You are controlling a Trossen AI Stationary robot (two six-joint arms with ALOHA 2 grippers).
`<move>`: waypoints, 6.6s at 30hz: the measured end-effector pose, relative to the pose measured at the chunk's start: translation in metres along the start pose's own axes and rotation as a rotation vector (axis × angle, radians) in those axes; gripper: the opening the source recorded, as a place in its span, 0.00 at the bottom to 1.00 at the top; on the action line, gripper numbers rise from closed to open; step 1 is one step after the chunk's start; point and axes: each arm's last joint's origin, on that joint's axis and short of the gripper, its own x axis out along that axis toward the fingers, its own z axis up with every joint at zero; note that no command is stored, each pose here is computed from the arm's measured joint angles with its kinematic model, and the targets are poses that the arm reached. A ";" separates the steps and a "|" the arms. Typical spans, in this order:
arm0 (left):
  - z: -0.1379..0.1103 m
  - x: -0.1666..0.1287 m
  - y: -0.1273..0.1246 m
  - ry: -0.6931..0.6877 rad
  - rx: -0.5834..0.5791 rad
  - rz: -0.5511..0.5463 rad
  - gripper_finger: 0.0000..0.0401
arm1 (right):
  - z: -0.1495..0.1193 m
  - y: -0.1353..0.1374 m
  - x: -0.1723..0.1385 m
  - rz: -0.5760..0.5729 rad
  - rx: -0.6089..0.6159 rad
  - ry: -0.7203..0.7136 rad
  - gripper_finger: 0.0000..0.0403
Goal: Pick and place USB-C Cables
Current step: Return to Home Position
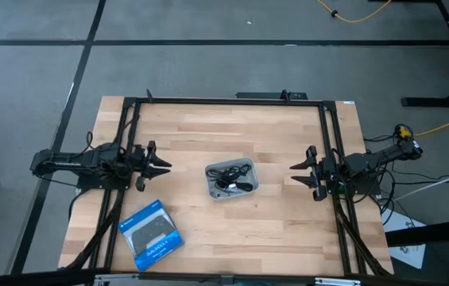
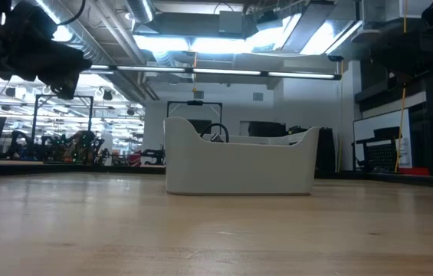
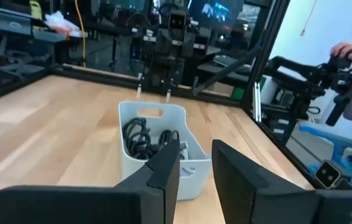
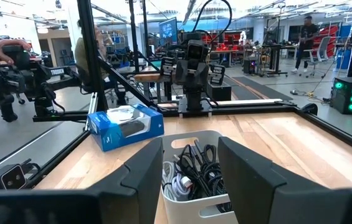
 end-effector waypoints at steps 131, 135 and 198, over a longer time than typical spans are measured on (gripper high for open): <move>-0.002 0.001 0.000 0.018 -0.001 0.001 0.22 | -0.007 -0.010 0.003 -0.093 -0.027 0.068 0.40; -0.002 0.001 0.000 0.018 -0.001 0.001 0.22 | -0.007 -0.010 0.003 -0.093 -0.027 0.068 0.40; -0.002 0.001 0.000 0.018 -0.001 0.001 0.22 | -0.007 -0.010 0.003 -0.093 -0.027 0.068 0.40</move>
